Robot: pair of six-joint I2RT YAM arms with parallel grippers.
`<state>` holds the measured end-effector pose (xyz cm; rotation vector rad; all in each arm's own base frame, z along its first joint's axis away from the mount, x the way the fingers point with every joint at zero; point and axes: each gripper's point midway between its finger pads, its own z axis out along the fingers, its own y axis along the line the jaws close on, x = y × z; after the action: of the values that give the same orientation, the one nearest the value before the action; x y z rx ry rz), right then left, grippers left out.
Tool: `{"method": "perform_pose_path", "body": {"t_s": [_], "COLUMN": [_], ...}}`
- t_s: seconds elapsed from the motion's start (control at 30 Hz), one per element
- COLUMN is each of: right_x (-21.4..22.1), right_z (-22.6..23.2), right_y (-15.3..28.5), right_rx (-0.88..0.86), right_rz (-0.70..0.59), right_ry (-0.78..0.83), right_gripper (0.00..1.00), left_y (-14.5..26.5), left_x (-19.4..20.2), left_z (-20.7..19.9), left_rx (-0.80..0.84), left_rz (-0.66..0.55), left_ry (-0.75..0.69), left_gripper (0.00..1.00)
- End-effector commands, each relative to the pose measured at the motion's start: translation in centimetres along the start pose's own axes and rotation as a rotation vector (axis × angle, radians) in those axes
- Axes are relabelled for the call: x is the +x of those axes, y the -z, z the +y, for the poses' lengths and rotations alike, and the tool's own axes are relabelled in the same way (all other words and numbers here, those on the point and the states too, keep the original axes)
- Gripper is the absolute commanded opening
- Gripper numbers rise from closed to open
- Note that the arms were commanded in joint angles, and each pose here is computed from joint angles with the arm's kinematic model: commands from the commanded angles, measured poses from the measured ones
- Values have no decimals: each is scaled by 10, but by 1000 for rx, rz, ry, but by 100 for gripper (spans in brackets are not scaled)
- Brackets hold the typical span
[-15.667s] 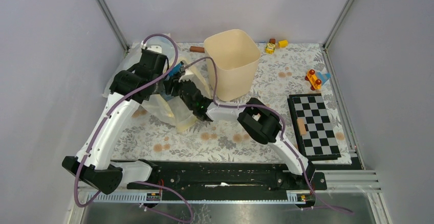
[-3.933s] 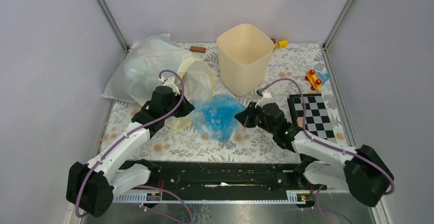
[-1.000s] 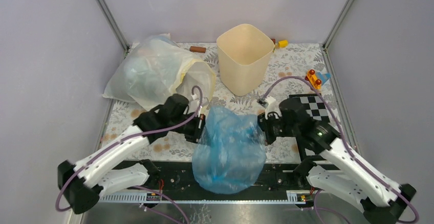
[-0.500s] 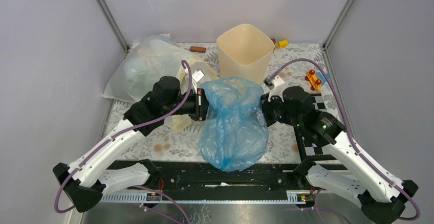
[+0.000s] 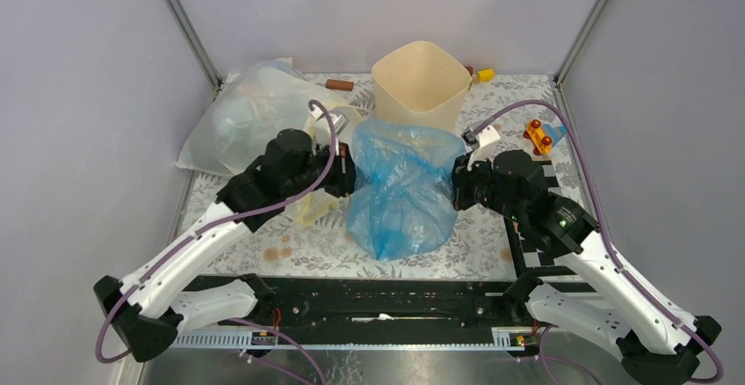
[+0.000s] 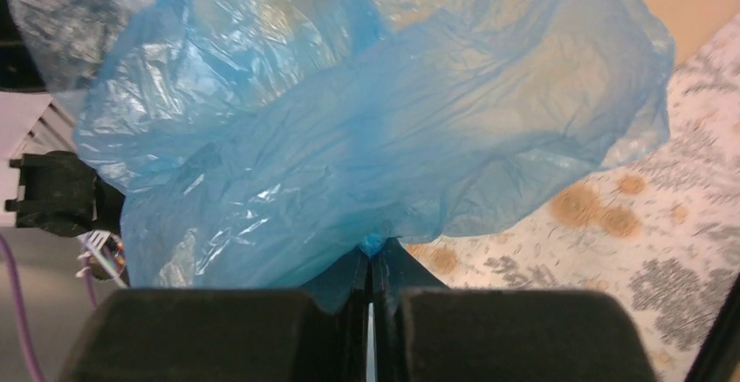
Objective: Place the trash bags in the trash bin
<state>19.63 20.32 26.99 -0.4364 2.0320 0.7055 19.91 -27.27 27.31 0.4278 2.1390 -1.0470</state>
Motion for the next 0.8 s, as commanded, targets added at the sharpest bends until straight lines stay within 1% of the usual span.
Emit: {"method": "perform_pose_path", "body": {"t_s": [0.0, 0.07, 0.1, 0.17, 0.23, 0.27, 0.33, 0.43, 0.5, 0.67, 0.77], "right_x": [-62, -78, -84, -103, -130, -144, -172, -222, -248, -305, -330], "right_z": [4, 11, 16, 21, 15, 11, 6, -2, -7, -21, -37], "right_y": [6, 6, 6, 7, 10, 13, 15, 17, 10, -3, -6], "right_rx": [12, -20, -54, -66, 3, 43, 128, 284, 377, 614, 698], "right_rz": [-215, -276, -306, -402, -538, -606, -709, -773, -777, -815, -837], "right_ry": [109, 194, 264, 383, 462, 497, 570, 639, 705, 813, 823], "right_gripper": [0, 1, 1, 1, 0, 0, 0, 0, 0, 0, 0], "left_y": [43, 62, 72, 90, 105, 108, 114, 109, 97, 78, 61], "left_x": [-85, -107, -117, -135, -154, -161, -179, -204, -223, -268, -289], "left_z": [-21, -33, -40, -54, -60, -62, -69, -76, -78, -86, -84], "left_rx": [-9, 12, 25, 50, 38, 33, -9, -92, -144, -257, -332], "left_rz": [-383, -497, -556, -680, -819, -870, -966, -981, -960, -975, -967], "left_ry": [-246, -335, -381, -480, -603, -640, -796, -1001, -1113, -1279, -1354], "left_gripper": [0, 0, 0, 0, 0, 0, 0, 0, 0, 0, 0]}}
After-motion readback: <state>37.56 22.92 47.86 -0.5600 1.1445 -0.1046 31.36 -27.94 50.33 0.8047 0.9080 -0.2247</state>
